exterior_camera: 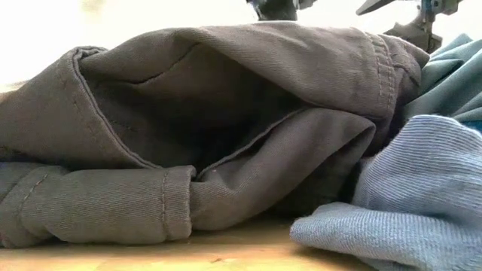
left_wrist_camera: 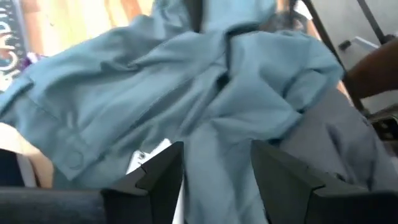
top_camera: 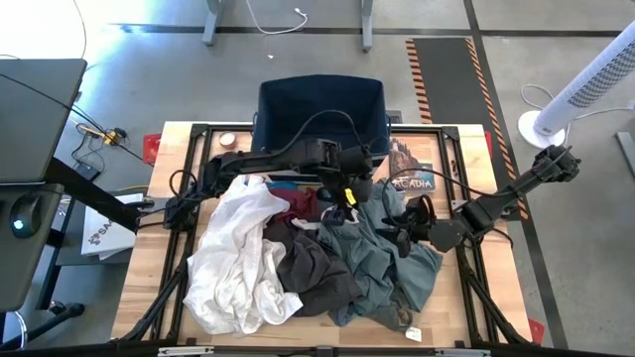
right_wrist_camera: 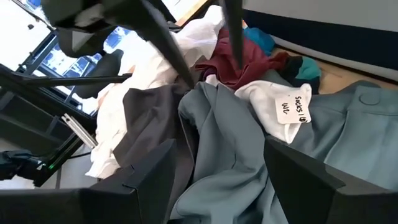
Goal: Sort clothes
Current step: Put the white sock into the blue laundry bin
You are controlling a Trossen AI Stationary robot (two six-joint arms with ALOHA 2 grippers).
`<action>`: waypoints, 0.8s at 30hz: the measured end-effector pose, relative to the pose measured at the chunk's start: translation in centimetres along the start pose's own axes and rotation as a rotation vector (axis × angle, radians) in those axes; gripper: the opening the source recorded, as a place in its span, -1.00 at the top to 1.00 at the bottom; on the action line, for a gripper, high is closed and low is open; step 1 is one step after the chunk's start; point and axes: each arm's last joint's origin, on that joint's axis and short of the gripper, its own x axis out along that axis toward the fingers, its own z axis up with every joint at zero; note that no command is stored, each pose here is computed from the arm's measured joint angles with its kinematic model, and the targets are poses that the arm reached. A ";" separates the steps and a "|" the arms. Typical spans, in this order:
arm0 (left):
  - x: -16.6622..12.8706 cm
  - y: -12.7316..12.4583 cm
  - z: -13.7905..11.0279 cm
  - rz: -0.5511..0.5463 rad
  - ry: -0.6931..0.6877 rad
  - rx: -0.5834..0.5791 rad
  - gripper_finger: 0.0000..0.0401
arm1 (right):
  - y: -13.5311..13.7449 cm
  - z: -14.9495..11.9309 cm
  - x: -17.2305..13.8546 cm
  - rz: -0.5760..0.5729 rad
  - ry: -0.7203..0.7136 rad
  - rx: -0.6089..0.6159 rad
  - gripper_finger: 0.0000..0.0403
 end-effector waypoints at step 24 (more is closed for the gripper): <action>7.8 1.7 -1.7 0.109 0.192 0.136 0.21 | 0.1 -0.1 -0.1 -0.001 -0.009 0.002 -0.19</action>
